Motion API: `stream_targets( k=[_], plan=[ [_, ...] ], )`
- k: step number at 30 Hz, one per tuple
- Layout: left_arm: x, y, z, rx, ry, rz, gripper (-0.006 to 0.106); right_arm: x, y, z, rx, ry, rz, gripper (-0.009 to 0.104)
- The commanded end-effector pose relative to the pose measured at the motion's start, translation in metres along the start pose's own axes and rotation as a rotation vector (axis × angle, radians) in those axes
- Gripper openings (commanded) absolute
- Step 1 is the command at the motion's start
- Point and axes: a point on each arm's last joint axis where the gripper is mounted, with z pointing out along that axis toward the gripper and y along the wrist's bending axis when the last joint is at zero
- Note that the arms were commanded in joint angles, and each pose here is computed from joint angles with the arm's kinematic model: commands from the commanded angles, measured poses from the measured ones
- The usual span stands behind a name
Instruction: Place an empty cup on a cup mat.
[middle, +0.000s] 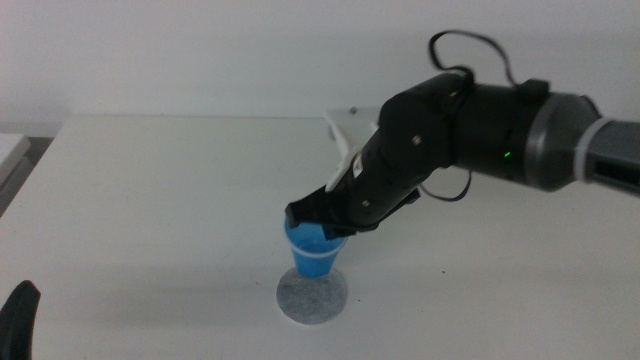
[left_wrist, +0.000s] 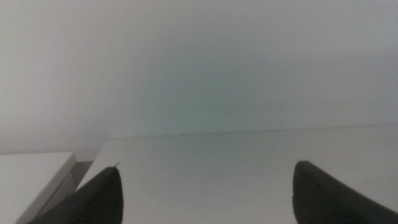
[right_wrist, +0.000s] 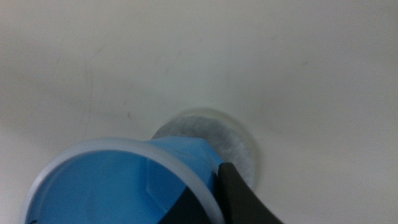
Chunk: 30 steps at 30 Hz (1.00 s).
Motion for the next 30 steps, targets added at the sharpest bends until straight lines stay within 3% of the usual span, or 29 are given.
stream_targets(
  k=[1, 21, 30],
  plan=[
    [-0.001, 0.000, 0.000, 0.005, -0.006, -0.005, 0.094, 0.002, 0.006, 0.004, 0.000, 0.001, -0.022, -0.002],
    [-0.001, 0.000, 0.000, 0.005, -0.006, -0.005, 0.094, 0.011, 0.006, 0.049, 0.038, 0.068, -0.035, -0.002],
    [-0.001, 0.000, 0.000, 0.005, -0.006, -0.004, 0.094, 0.011, 0.006, 0.050, 0.040, 0.072, -0.035, 0.018]
  ],
)
